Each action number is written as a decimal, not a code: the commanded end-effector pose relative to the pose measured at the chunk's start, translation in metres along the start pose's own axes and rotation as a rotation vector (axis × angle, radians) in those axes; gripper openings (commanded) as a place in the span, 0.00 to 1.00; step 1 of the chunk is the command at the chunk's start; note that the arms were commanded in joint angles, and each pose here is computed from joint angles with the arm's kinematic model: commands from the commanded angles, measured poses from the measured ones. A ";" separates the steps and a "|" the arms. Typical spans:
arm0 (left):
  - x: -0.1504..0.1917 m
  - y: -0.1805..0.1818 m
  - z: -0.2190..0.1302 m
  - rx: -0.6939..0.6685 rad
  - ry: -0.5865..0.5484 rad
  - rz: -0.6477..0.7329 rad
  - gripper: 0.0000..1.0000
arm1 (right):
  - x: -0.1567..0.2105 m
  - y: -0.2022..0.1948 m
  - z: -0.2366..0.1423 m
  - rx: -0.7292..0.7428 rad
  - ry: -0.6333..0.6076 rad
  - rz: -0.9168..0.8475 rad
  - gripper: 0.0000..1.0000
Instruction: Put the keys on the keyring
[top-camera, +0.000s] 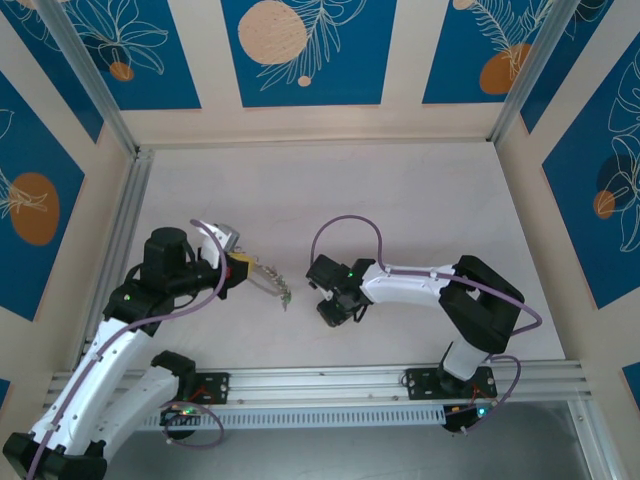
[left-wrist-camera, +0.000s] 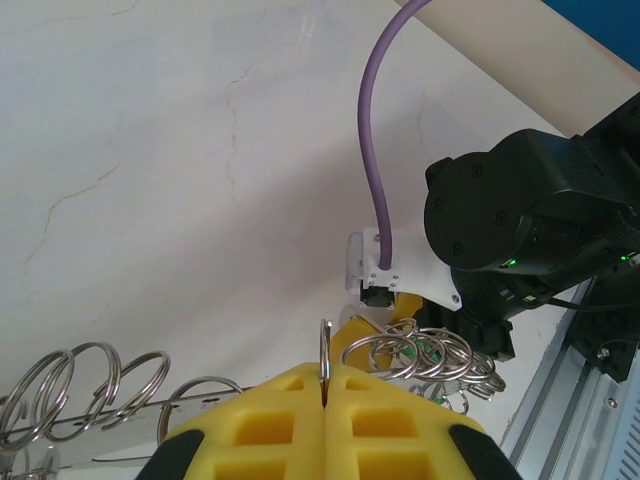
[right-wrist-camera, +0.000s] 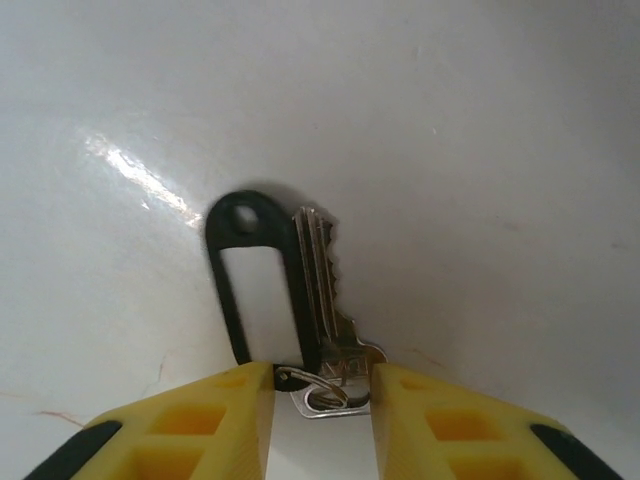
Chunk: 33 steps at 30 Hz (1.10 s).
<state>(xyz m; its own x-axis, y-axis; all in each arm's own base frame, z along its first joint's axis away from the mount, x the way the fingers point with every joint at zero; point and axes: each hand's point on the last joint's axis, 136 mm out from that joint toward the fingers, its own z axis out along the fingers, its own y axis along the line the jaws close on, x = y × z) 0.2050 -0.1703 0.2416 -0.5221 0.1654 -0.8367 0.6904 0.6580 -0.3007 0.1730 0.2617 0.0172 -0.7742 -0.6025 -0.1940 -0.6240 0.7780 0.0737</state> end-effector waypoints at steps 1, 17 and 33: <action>-0.012 -0.003 -0.002 0.027 -0.048 0.005 0.00 | 0.002 0.003 0.002 -0.026 0.017 -0.004 0.27; -0.012 -0.001 -0.001 0.022 -0.044 -0.002 0.00 | -0.007 0.011 -0.030 -0.088 -0.114 -0.022 0.00; -0.034 -0.052 -0.022 0.258 -0.187 0.126 0.00 | -0.018 0.051 -0.195 -0.428 -0.682 -0.210 0.00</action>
<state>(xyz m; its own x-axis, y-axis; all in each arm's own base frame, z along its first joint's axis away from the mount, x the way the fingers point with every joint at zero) 0.1936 -0.1822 0.2580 -0.4683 0.1362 -0.8730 0.7622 0.5621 -0.3211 0.1490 0.2677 0.1716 -0.5686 -0.4261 -0.7036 -0.7722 0.5712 0.2782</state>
